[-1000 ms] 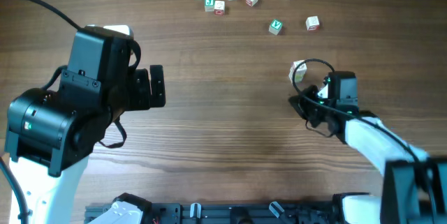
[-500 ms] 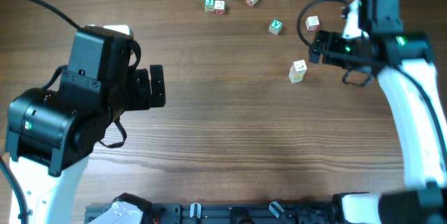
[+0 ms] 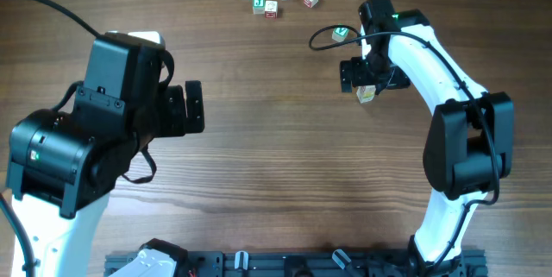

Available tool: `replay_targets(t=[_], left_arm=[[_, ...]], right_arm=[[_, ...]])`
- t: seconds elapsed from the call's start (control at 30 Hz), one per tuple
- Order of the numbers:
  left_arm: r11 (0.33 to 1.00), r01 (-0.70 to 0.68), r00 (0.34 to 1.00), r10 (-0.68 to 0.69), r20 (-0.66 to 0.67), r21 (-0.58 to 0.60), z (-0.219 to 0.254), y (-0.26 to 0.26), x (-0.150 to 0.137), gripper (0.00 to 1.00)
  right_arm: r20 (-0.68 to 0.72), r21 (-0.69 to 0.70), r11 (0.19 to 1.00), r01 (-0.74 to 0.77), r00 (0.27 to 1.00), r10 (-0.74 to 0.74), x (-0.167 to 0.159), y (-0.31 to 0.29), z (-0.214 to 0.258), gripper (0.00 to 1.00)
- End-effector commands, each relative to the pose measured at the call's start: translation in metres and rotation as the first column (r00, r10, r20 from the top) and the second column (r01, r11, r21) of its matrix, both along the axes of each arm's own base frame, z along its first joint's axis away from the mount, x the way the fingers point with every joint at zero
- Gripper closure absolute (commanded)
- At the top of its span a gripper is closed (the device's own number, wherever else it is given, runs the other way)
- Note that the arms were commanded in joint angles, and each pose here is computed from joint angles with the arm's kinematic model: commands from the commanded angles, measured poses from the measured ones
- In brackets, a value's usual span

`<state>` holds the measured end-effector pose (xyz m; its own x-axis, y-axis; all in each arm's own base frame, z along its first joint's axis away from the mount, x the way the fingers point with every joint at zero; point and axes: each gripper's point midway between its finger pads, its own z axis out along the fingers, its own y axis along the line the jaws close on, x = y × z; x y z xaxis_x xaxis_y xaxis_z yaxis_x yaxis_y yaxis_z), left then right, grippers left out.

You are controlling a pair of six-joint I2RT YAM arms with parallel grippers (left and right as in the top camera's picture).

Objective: Form a tower

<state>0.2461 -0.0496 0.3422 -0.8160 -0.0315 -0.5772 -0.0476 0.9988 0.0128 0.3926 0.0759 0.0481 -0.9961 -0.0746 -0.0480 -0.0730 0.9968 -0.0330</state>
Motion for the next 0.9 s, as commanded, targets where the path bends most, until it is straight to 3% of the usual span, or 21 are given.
replay_targets(t=[0.0,0.2,0.47,0.87], left_arm=[[1.0,-0.021,1.0,0.021,0.01,0.004,0.002,0.004,0.0,0.0],[1.0,-0.021,1.0,0.021,0.01,0.004,0.002,0.004,0.0,0.0],[1.0,-0.021,1.0,0.021,0.01,0.004,0.002,0.004,0.0,0.0],[1.0,-0.021,1.0,0.021,0.01,0.004,0.002,0.004,0.0,0.0]], right_arm=[[-0.007,0.008,0.999,-0.052,0.999,0.052,0.005,0.001,-0.011,0.0],[-0.009,0.008,0.997,-0.075,0.997,0.075,0.007,0.001,-0.019,0.02],[-0.029,0.06,0.995,-0.077,0.996,0.079,-0.001,0.01,-0.03,0.21],[-0.049,0.052,0.994,-0.091,0.994,0.094,-0.001,0.004,-0.042,0.33]])
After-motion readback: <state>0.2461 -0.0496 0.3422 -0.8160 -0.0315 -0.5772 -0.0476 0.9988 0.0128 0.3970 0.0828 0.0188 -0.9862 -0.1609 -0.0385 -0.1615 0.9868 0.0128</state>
